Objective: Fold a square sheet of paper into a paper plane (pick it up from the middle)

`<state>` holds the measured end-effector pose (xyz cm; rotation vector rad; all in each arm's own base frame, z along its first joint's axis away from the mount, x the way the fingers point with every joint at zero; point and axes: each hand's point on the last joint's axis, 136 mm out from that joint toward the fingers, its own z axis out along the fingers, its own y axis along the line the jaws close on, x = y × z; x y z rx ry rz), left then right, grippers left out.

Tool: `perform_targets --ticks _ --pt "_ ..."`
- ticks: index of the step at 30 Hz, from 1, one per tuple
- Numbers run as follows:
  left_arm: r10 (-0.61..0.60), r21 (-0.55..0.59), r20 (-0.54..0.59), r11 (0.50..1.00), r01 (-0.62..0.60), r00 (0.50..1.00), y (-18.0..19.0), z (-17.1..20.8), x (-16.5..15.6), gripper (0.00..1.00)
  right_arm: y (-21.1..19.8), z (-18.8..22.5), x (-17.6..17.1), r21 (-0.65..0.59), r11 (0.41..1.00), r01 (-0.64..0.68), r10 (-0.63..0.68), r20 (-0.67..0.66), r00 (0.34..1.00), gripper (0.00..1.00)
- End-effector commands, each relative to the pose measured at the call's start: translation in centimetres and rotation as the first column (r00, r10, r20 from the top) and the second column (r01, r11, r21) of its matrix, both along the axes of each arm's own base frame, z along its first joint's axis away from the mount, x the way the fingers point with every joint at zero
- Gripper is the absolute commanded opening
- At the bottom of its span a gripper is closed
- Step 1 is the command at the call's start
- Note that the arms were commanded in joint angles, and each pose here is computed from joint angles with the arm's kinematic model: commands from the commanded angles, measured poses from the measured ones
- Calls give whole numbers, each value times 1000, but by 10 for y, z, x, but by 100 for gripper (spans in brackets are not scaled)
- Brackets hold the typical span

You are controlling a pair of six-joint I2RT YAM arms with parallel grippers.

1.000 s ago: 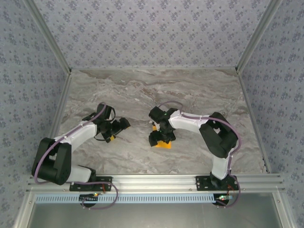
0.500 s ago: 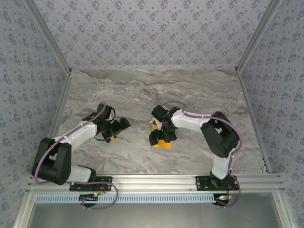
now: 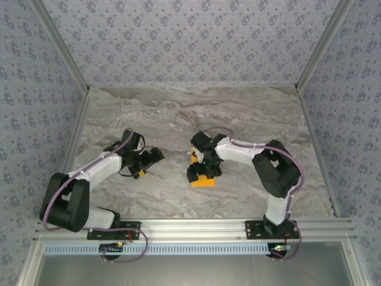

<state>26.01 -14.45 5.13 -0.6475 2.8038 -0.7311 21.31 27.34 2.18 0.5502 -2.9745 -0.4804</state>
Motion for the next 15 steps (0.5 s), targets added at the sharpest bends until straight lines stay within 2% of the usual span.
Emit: perform_targets --ticks 1,5,11,15 --pt "-22 -9 3 1000 22 1000 -4 1 -1 99 -34 -37 -14 -166 986 -9 1 -45 999 82" --pt "-24 -9 6 1000 24 1000 -5 2 0 99 -38 -40 -13 -284 958 -38 47 26 999 84" --pt "-25 -7 1 1000 25 1000 -5 0 0 99 -34 -60 -25 -418 905 -79 101 32 994 86" --pt "-29 -6 2 1000 29 1000 -6 2 0 99 -35 -68 -26 -420 906 -60 74 17 997 82"
